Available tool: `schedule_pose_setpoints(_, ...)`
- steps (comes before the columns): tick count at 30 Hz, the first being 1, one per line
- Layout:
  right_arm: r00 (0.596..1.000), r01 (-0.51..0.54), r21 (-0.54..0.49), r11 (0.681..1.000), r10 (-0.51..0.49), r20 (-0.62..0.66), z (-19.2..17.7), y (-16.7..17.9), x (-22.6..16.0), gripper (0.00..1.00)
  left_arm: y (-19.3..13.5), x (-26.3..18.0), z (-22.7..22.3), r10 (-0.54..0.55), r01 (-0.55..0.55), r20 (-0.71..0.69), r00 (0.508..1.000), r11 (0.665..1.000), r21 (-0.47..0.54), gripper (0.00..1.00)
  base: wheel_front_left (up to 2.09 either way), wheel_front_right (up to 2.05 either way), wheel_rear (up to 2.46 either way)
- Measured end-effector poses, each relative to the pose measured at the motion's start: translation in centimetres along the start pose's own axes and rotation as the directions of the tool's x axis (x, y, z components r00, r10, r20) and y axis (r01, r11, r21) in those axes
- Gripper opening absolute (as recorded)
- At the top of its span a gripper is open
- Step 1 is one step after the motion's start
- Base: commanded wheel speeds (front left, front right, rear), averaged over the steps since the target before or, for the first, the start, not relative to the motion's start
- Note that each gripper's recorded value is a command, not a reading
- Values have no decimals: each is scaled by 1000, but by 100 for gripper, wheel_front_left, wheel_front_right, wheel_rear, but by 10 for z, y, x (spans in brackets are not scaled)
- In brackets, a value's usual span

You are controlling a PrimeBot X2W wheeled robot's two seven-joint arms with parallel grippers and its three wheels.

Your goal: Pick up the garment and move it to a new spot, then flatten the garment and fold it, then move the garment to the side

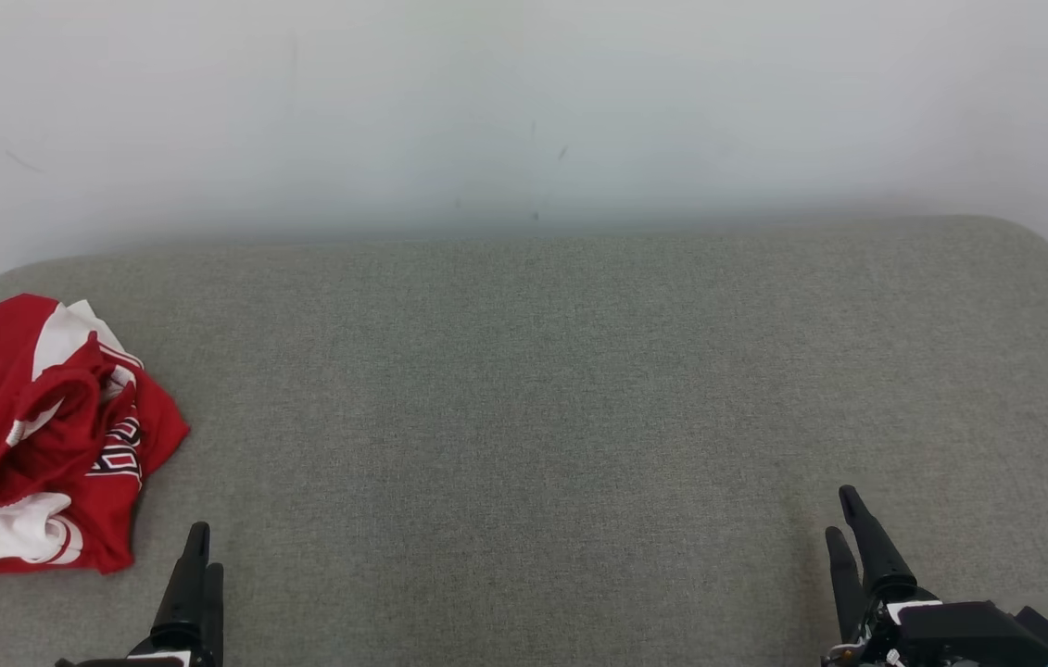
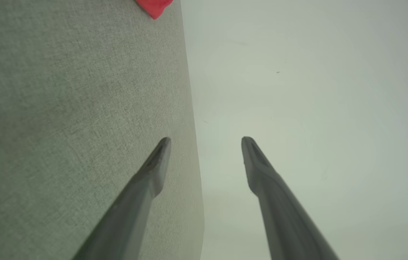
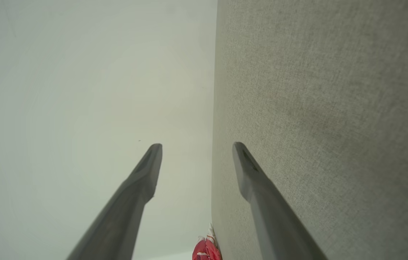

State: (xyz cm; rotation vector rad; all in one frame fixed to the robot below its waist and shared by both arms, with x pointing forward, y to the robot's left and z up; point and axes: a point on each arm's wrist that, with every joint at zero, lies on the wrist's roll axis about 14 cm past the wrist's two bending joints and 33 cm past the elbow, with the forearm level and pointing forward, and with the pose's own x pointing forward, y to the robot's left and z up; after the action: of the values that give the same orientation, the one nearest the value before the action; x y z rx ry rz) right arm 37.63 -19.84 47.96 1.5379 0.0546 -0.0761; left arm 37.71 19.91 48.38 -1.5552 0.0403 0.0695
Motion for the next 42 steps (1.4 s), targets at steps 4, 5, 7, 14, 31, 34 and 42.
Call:
schedule_pose_setpoints(4, 1000, 1, -53, 999, 0, 9, 1, 0, -1, 100, -2, 0, 2, -6, 6, 13, 1000, 999, 47, 100, 0, 0, 0)
schedule_pose_setpoints(5, 1000, 1, -71, 997, 0, 11, 1, 0, -1, 100, -3, 0, 2, -8, 7, 16, 1000, 998, 60, 100, 0, 0, 0)
schedule_pose_setpoints(7, 1000, -2, -102, 995, 3, 12, 0, 1, -1, 100, -5, 0, 3, -14, 12, 22, 1000, 996, 89, 100, 0, 0, 0)
schedule_pose_setpoints(14, 1000, -14, -224, 974, 17, 12, -2, 6, -1, 100, -9, 1, 6, -27, 18, 36, 999, 976, 215, 100, 0, 0, 0)
schedule_pose_setpoints(31, 999, -37, -527, 849, 51, 11, -7, 13, -4, 100, -18, -2, -1, -47, 19, 33, 998, 808, 588, 100, 0, 0, 0)
schedule_pose_setpoints(34, 999, -40, -570, 820, 54, 8, -8, 14, -4, 100, -19, -3, -2, -52, 22, 29, 998, 766, 642, 100, 0, 0, 0)
schedule_pose_setpoints(42, 998, -51, -679, 732, 67, -3, -11, 15, -5, 100, -19, -5, -5, -64, 30, 15, 998, 650, 759, 100, 0, 0, 0)
